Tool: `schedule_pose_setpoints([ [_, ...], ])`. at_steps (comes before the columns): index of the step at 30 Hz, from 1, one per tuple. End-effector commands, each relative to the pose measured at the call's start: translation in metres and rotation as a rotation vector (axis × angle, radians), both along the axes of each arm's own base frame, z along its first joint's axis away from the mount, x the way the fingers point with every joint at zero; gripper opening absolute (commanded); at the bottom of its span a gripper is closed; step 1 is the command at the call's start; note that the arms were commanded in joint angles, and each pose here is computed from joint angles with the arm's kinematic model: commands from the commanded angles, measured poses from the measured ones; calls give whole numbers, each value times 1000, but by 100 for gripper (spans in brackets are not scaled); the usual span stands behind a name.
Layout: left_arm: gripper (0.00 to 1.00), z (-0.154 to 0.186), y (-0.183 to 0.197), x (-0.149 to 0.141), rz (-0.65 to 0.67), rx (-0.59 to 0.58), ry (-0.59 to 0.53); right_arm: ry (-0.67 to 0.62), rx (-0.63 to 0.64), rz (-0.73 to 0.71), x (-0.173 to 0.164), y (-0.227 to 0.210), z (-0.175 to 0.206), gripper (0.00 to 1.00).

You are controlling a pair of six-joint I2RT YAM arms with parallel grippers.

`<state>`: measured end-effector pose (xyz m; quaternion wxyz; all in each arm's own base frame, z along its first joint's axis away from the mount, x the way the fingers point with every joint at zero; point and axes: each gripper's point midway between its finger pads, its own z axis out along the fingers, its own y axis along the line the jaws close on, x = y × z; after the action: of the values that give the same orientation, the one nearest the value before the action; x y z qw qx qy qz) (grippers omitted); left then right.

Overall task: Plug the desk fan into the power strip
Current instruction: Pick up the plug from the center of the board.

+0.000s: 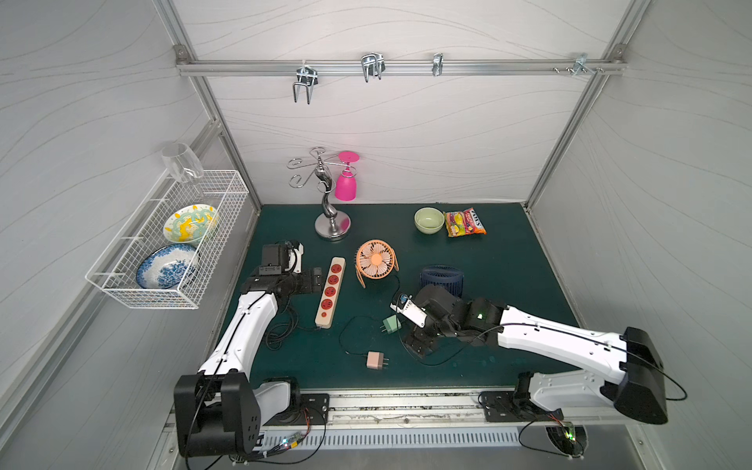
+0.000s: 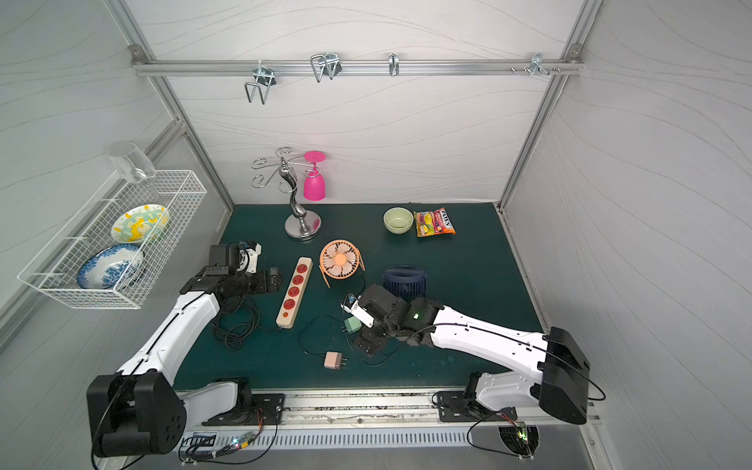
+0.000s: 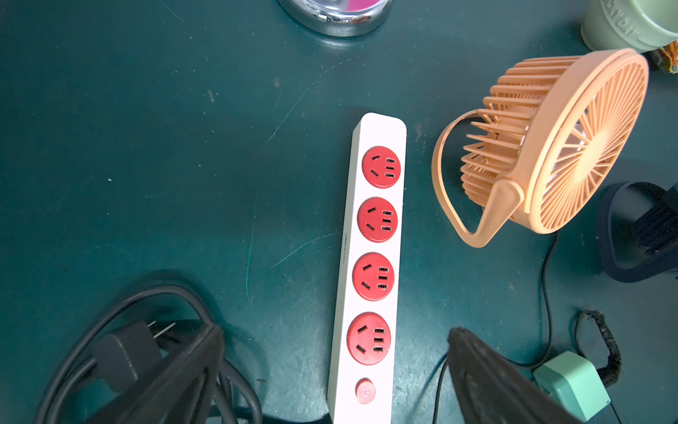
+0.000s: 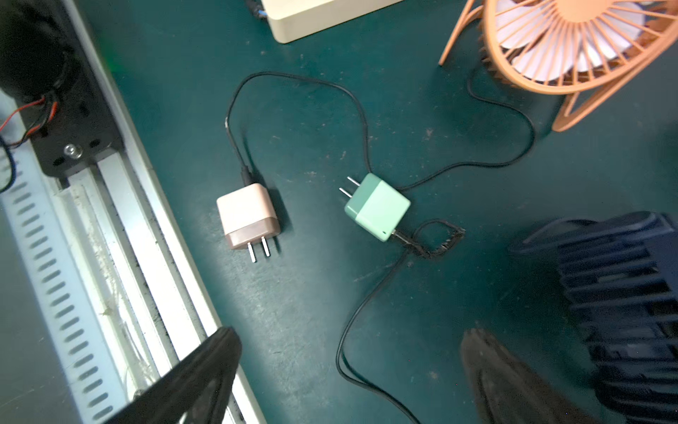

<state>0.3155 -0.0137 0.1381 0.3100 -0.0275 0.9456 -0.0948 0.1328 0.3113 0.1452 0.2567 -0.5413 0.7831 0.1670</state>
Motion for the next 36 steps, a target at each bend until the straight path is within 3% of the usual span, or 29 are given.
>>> schedule_pose_setpoints([
  [1, 100, 13, 2, 6, 9, -5, -55, 30, -7, 158, -24, 12, -14, 98],
  [12, 100, 14, 0, 6, 5, -24, -66, 8, 21, 412, -45, 35, -48, 99],
  [19, 100, 13, -1, 5, 5, -35, -68, 23, -24, 469, -43, 49, -76, 98],
  [36, 100, 16, -4, 4, 1, -54, -75, 101, -27, 518, -47, 82, -109, 86],
])
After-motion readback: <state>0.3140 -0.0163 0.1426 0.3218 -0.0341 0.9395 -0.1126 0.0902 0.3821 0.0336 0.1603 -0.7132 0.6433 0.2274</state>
